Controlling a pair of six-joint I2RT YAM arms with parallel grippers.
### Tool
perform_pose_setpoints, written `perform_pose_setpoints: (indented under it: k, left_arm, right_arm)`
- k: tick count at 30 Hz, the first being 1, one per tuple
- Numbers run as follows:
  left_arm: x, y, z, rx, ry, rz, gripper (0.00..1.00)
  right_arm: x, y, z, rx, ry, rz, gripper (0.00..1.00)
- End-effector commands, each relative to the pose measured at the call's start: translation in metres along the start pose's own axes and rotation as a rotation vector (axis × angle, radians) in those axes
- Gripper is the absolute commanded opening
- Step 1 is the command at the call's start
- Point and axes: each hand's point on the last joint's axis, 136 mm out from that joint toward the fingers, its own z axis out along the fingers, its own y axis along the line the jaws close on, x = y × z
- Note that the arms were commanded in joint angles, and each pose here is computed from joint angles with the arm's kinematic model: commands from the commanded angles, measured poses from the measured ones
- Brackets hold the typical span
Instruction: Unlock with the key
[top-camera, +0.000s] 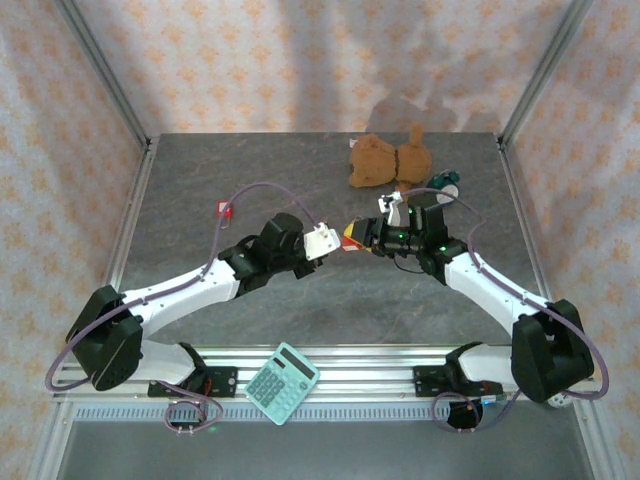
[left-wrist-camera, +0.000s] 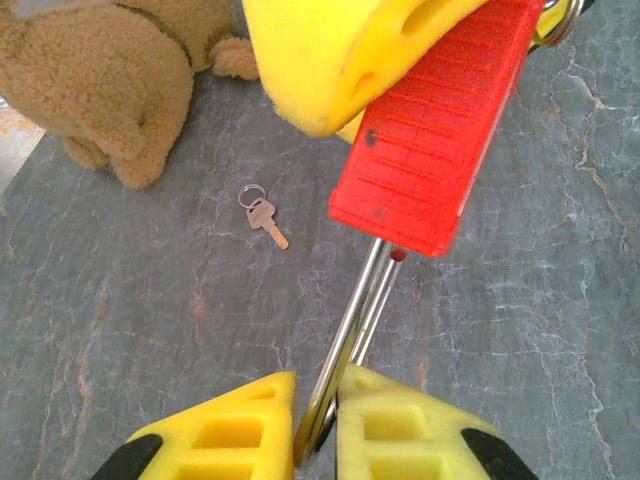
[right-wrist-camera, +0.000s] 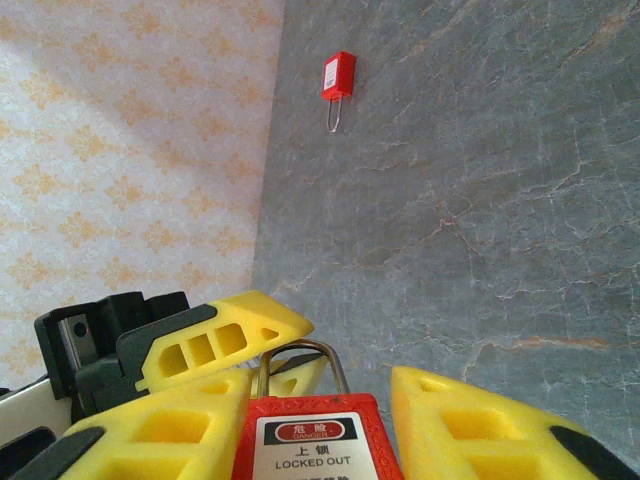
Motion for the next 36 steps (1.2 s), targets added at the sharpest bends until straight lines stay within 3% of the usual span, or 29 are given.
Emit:
perform_pose_setpoints:
  k: [1,13,21,25,26,28,30,36]
  left_arm:
    - [-0.006,0.006,-0.007,-0.017,-0.033,-0.007,0.12]
    - [0.002,0.015,-0.016,-0.057,-0.007,-0.002,0.09]
    - [0.006,0.021,-0.023,-0.086,0.023,0.012,0.14]
    - [0.007,0.027,-0.028,-0.127,0.034,0.008,0.27]
    - [0.007,0.029,-0.029,-0.136,0.038,0.013,0.34]
    - [-0.001,0.031,-0.035,-0.152,0.043,0.020,0.58]
    - [-0.014,0.030,-0.040,-0.155,0.025,0.015,0.70]
    - [-0.047,0.003,-0.033,-0.098,-0.076,0.078,0.79]
  right_arm:
    - [0.003,0.007,-0.005,-0.016,-0.004,-0.028,0.31]
    - [0.003,0.004,-0.007,0.000,-0.009,-0.031,0.31]
    - [0.004,0.005,-0.009,-0.002,-0.010,-0.040,0.31]
    - [0.002,0.006,-0.010,-0.002,-0.015,-0.041,0.31]
    - [0.002,0.006,-0.010,-0.002,-0.016,-0.044,0.31]
    - [0.001,0.006,-0.009,0.000,-0.016,-0.045,0.31]
    - [0.001,0.006,-0.009,0.000,-0.014,-0.046,0.31]
    - [0.003,0.013,-0.001,-0.017,0.006,-0.056,0.31]
